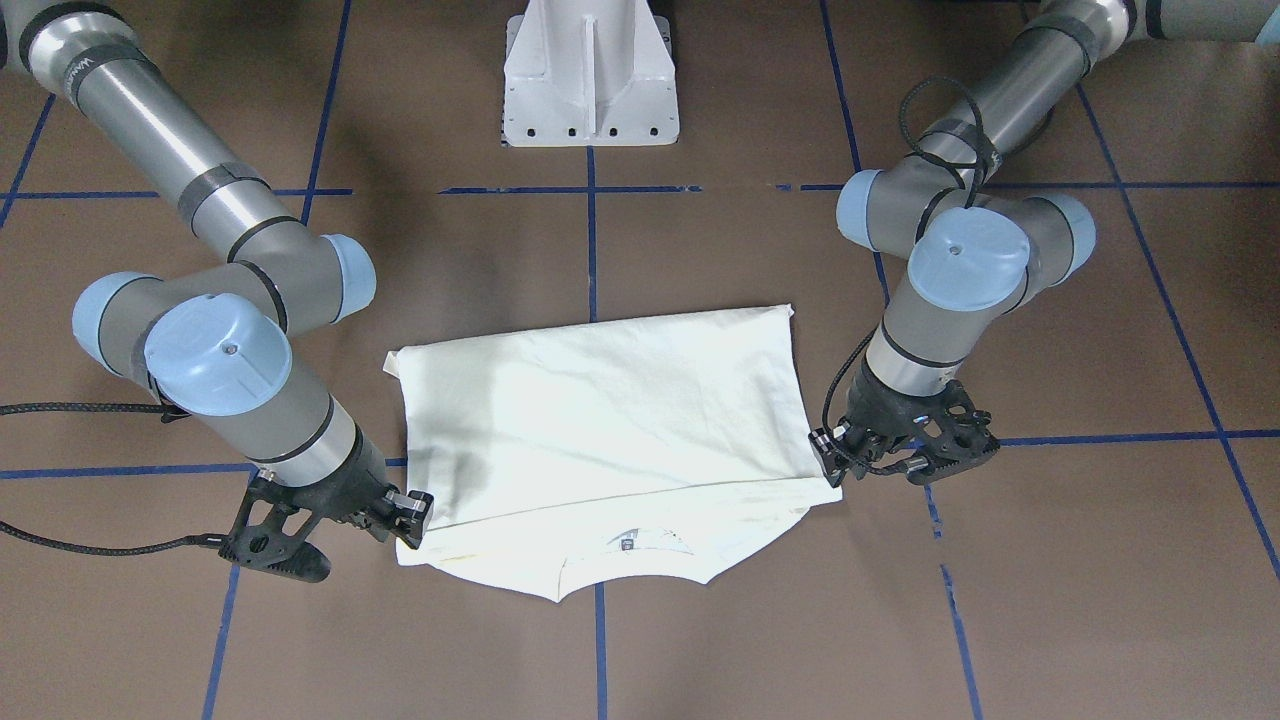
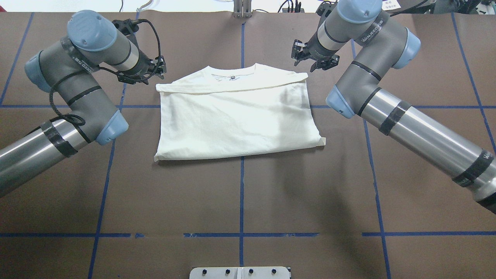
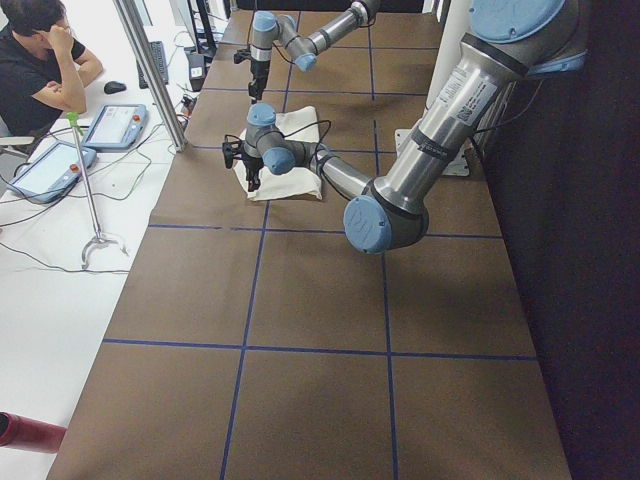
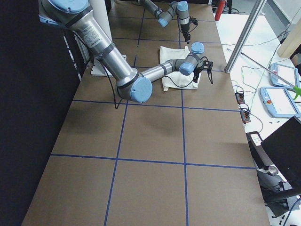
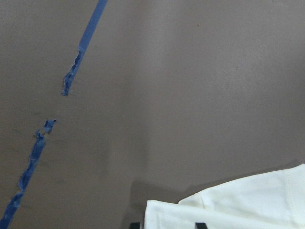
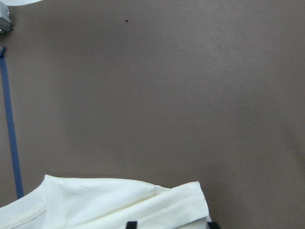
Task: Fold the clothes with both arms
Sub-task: 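Raise the left gripper while the right gripper moves to the shirt's side edge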
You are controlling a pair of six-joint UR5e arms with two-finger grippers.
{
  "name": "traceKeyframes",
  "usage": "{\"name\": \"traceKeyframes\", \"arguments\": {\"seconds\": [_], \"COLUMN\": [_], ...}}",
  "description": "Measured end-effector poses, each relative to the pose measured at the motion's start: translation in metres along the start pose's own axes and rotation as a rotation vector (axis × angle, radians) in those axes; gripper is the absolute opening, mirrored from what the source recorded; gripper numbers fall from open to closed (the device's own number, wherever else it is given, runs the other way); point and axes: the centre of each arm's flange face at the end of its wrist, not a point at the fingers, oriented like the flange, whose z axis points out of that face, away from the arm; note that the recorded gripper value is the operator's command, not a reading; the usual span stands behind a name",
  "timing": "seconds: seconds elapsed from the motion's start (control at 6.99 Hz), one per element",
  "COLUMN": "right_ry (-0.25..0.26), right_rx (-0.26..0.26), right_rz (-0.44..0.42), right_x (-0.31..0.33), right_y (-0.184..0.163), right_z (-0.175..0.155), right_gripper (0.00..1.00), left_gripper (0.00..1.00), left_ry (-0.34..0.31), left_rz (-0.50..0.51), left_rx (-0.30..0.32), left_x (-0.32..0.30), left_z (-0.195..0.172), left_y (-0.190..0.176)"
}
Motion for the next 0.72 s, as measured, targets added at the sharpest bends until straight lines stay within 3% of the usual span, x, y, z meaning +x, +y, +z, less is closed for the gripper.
{"name": "traceKeyframes", "arguments": {"seconds": [0.43,0.72], "right_ry": [-0.038,-0.041], "right_rx": [-0.049,-0.069], "right_rz": [-0.044,-0.061], "right_x": [0.001,0.025], "right_y": [0.069,0.091], "right_z": [-0.028,-0.039], "right_gripper": [1.0,1.0], "left_gripper": [1.0,1.0], "left_ry": [0.029,0.031], "left_rz": [-0.006,-0.011], "left_rx": [0.022,0.01], "left_x": [0.009,0.017], "left_z": [-0.041,-0.07], "left_y": [-0.002,0.002]}}
